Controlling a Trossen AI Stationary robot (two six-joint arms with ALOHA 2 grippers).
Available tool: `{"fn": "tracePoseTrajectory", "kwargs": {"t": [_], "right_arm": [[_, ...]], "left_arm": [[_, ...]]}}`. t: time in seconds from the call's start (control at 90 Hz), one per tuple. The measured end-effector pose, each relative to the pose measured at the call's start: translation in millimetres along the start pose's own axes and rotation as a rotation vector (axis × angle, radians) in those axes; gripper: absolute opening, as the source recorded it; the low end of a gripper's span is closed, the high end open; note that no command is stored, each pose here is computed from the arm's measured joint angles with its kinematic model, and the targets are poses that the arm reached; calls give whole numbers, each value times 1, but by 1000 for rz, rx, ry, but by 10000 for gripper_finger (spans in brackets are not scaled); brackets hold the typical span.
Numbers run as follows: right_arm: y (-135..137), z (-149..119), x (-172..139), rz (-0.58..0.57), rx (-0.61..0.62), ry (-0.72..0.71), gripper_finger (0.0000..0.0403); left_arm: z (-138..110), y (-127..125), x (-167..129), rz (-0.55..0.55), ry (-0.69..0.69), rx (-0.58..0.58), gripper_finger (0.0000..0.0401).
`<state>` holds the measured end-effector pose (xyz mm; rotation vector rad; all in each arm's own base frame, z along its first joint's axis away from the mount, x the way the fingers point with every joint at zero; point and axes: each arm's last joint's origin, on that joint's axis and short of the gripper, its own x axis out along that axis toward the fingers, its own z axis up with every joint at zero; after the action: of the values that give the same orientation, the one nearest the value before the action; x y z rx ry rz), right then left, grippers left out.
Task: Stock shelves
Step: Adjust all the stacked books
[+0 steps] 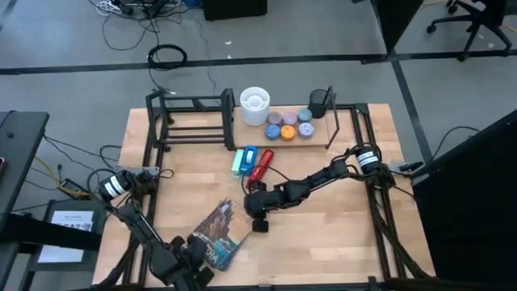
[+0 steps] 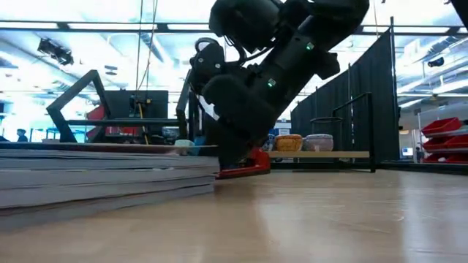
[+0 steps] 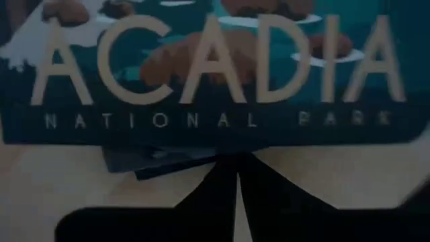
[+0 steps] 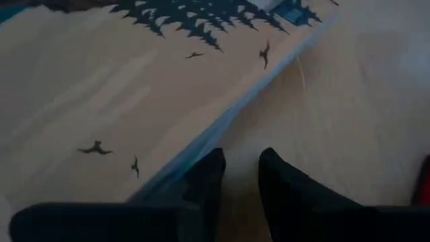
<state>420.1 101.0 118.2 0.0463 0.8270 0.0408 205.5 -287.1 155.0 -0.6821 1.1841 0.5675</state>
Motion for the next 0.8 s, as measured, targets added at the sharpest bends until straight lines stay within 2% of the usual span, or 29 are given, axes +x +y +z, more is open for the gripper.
{"fn": "tracePoseTrajectory", "kwargs": {"t": [0.111, 0.244, 0.356, 0.478, 0.533, 0.611, 0.689, 0.8], "right_arm": [[-2, 4, -16, -33, -15, 37, 73], [4, 18, -44, -32, -44, 3, 73], [19, 20, -57, 14, -84, -5, 73], [50, 12, -63, 165, -182, 15, 73], [66, 7, -61, 246, -237, 9, 73], [88, -2, -56, 310, -297, -14, 73], [108, -9, -45, 356, -331, -80, 73], [121, -10, -27, 374, -337, -118, 73]], "left_arm": [[-2, -12, -15, -42, 10, -3, 0], [0, -24, -46, -11, 86, 6, 0], [7, -20, -70, 125, 79, -5, 0], [14, -2, -86, 337, 11, 11, 0], [19, 6, -86, 420, -15, 28, 0], [29, 12, -81, 468, -17, 46, 0], [36, 16, -69, 444, -3, 54, 0], [40, 26, -50, 395, 35, 63, 0]]}}
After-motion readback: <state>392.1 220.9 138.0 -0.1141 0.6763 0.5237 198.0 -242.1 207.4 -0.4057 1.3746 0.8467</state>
